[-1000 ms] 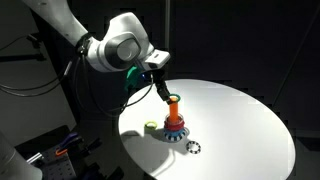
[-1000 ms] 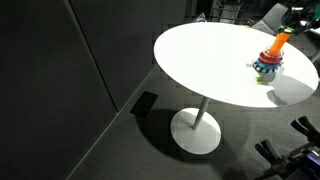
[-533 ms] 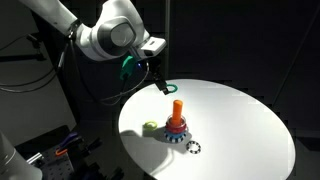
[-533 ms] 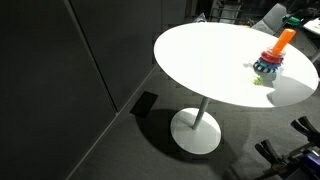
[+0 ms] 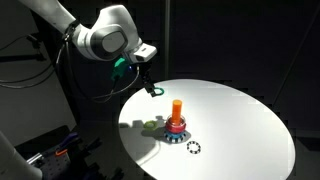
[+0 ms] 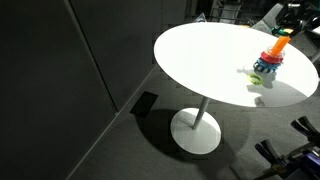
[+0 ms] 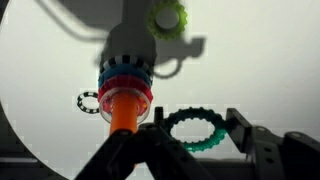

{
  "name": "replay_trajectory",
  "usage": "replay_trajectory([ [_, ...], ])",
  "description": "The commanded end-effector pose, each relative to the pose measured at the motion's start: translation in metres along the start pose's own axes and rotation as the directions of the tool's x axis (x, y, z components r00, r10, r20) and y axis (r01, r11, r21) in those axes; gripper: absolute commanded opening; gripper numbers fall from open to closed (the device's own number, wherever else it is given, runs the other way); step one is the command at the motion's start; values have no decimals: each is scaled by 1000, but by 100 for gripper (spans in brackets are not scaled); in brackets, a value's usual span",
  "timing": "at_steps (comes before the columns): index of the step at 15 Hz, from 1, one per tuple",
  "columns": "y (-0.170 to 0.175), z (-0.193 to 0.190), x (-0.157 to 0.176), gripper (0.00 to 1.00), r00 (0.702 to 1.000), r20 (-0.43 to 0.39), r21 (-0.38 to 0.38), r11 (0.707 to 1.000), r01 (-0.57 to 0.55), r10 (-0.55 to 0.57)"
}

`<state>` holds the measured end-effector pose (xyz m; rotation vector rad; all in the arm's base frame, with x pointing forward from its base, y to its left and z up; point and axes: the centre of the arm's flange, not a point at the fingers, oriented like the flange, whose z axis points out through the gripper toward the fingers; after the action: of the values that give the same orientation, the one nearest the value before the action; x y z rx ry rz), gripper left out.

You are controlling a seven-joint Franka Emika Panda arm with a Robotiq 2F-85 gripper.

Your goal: Remove the yellow, green and clear rings from the orange stand and put them on the table

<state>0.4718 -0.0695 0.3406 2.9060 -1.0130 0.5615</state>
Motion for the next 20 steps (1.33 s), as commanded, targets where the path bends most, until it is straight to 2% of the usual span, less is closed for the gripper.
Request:
replay_trajectory([
  [1, 0, 10, -5, 39, 999, 45, -26, 999, 19, -18],
  [12, 14, 65, -25, 39, 989, 148, -127, 991, 40, -21],
  [19, 23, 89, -31, 39, 986, 165, -173, 983, 62, -33],
  [20, 25, 90, -31, 54, 986, 165, -178, 982, 64, -35],
])
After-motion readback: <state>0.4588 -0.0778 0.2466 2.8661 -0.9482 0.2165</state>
